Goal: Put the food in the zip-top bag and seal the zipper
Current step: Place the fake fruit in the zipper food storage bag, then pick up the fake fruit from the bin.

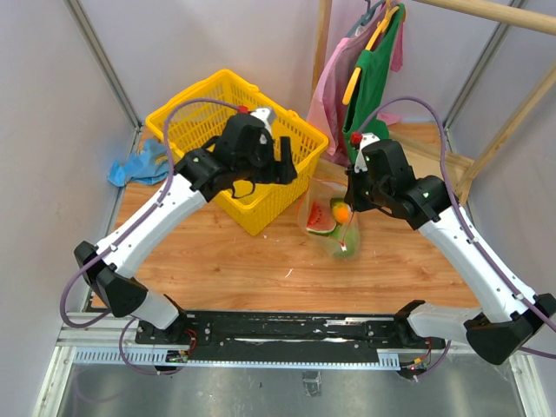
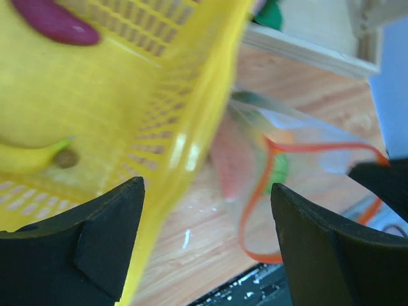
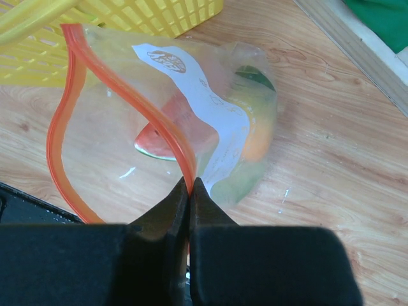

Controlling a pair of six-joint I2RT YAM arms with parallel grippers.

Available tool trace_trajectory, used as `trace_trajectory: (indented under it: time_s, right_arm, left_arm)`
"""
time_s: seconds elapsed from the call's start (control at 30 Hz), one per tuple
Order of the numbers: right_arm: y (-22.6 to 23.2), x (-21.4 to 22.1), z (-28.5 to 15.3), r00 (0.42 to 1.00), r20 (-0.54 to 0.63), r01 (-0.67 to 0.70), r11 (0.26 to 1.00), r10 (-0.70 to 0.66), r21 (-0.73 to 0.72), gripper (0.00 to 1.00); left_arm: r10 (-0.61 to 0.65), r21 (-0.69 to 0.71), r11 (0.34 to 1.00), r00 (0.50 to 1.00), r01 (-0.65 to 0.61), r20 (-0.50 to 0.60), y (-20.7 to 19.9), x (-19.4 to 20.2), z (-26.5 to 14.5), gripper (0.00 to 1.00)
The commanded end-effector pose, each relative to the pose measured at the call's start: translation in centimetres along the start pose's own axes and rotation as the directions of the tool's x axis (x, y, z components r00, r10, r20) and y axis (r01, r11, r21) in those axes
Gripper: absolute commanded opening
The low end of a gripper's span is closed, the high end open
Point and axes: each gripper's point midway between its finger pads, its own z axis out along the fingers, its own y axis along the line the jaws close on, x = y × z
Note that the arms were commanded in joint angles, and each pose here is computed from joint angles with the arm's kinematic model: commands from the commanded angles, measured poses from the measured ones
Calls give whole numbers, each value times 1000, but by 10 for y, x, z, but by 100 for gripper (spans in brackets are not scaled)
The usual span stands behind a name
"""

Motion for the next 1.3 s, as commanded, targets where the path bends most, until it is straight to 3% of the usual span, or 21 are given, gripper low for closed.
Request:
trace_trajectory:
  time_s: [0.0,0.23,0.37,0.57,0.83,1.07,1.27]
  right_arm:
    - [3,-9,-1,999,37,14,1000,-14,3,1]
    - [3,-10,1,999,31,23,1000,-24,4,1]
    - [3,-11,2,999,30,28,1000,-28,7,1]
    - [1,-10,4,999,28,36,999,-36,12,1]
    - [-2,-8,5,998,27,47,999,-48,27,1]
    - [-5,-7,5,998,27,60,997,-62,38,1]
    - [-7,-6,5,997,25,68,997,-69,44,1]
  left_arm:
    - [-45,-126,991,999,46,11,57,-11,-9,84]
    - [-94,-309,947,996,91,6,120,-29,2,85]
    - [-200,-481,861,980,165,-21,152,-26,21,85]
    - [-308,-582,785,949,211,-71,175,-2,54,87]
    - [-327,-792,599,939,118,-107,234,33,82,88]
    - [-359,-840,535,924,90,-130,267,69,100,87]
    - [-383,-837,537,914,103,-133,283,84,105,86]
